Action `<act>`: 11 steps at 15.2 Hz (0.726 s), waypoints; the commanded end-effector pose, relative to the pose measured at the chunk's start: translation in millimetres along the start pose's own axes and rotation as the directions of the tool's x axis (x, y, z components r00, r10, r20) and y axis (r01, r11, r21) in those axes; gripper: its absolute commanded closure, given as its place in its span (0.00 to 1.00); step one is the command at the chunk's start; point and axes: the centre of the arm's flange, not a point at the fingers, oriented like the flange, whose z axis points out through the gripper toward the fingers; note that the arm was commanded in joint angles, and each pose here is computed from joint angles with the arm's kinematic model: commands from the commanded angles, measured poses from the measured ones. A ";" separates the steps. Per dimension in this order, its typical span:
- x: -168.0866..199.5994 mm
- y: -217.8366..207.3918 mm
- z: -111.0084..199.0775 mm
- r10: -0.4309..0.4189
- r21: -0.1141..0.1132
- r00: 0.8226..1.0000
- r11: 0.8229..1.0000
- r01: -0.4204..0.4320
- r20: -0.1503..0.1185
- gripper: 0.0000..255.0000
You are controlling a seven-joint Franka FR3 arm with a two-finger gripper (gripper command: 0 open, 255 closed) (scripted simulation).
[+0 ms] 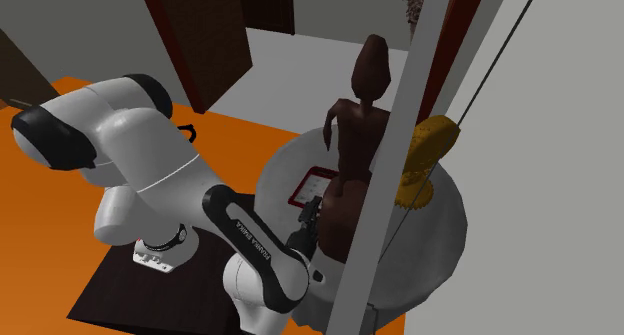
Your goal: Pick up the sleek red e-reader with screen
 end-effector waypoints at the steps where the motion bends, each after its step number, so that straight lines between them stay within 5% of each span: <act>1: -2.6 18.0 5.7 0.013 -0.042 1.000 0.999 -0.013 -0.003 0.00; 2: -2.6 18.0 5.7 0.013 -0.042 1.000 0.999 -0.013 -0.003 0.00; 3: -4.4 14.9 5.5 0.013 -0.042 1.000 0.999 -0.013 -0.003 1.00; 11: -7.9 12.6 3.8 0.013 -0.042 1.000 0.999 -0.013 -0.003 1.00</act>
